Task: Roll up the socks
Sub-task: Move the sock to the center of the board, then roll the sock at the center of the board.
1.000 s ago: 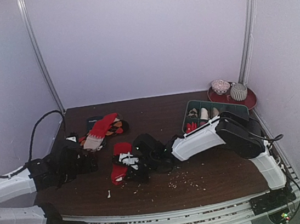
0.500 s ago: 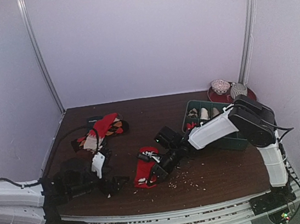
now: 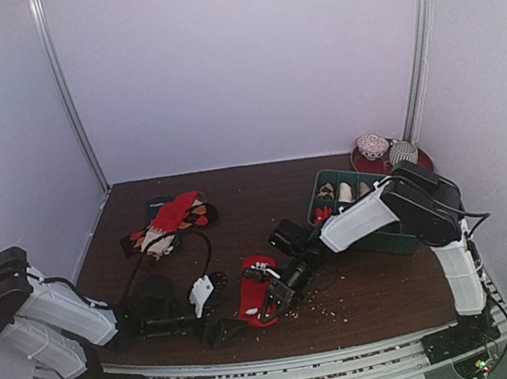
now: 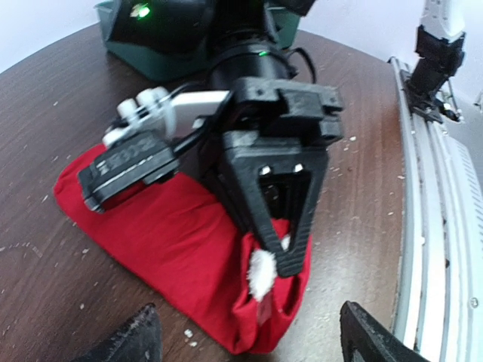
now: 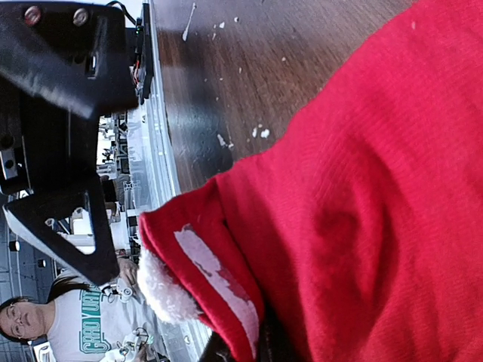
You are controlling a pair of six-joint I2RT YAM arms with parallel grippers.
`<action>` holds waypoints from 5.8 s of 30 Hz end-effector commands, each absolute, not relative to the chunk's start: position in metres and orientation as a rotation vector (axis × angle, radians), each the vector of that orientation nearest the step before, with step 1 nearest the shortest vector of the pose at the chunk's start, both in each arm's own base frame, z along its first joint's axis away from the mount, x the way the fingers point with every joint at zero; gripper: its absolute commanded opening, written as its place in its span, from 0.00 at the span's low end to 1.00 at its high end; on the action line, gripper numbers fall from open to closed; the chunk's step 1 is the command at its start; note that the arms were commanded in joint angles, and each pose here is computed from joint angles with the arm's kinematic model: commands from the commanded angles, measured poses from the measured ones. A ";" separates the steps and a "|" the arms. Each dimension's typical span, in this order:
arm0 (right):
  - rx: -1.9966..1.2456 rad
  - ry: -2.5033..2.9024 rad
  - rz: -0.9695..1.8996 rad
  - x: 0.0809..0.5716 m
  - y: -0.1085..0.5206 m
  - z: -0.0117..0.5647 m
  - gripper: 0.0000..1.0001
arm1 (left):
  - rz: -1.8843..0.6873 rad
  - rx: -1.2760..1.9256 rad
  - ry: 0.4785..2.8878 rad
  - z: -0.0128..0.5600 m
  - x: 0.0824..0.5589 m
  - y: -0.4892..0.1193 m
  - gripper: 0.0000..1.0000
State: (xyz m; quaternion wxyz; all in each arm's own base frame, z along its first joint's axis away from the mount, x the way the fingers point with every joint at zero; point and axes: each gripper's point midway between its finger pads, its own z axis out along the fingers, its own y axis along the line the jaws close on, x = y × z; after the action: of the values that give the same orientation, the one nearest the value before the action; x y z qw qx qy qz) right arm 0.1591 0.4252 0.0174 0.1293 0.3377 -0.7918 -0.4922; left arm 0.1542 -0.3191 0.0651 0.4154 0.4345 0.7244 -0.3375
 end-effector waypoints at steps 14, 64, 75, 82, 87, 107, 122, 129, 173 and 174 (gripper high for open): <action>0.784 -2.426 -1.125 0.153 0.388 -0.041 0.09 | -1.011 1.187 1.755 0.052 0.141 -0.352 0.67; 2.812 -2.557 -0.866 0.169 0.417 0.050 0.43 | -1.075 0.764 2.732 -0.039 0.135 -0.315 0.00; 2.709 -2.588 -0.656 0.181 0.413 0.010 0.42 | -1.100 0.805 2.718 -0.039 0.133 -0.317 0.00; 2.308 -2.686 -0.700 0.178 0.394 -0.022 0.17 | -1.092 0.867 2.650 -0.028 0.138 -0.321 0.00; 1.911 -2.683 -0.989 0.157 0.383 -0.023 0.13 | -0.888 0.887 2.489 0.008 0.172 -0.318 0.43; 0.801 -2.382 -1.172 0.132 0.348 -0.035 0.12 | -0.732 1.263 1.522 0.092 0.147 -0.350 0.69; 0.766 -2.365 -1.163 0.135 0.347 -0.044 0.12 | -0.812 1.422 1.429 0.065 0.125 -0.389 0.59; 0.760 -2.364 -1.171 0.137 0.346 -0.043 0.12 | -0.836 1.457 1.477 0.044 0.123 -0.397 0.54; 2.608 -2.743 -1.050 0.180 0.368 0.083 0.51 | -1.271 1.253 2.651 -0.037 0.114 -0.346 0.00; 2.627 -2.704 -1.041 0.179 0.372 0.078 0.51 | -1.272 1.259 2.655 -0.038 0.114 -0.346 0.00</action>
State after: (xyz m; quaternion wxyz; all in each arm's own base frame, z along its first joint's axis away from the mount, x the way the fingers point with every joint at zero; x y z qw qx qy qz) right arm 0.1584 0.3599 0.0803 -0.3362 0.5784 -0.6737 -0.3141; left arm 0.1545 -0.3935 0.0202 0.1228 0.4330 0.7672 -0.4570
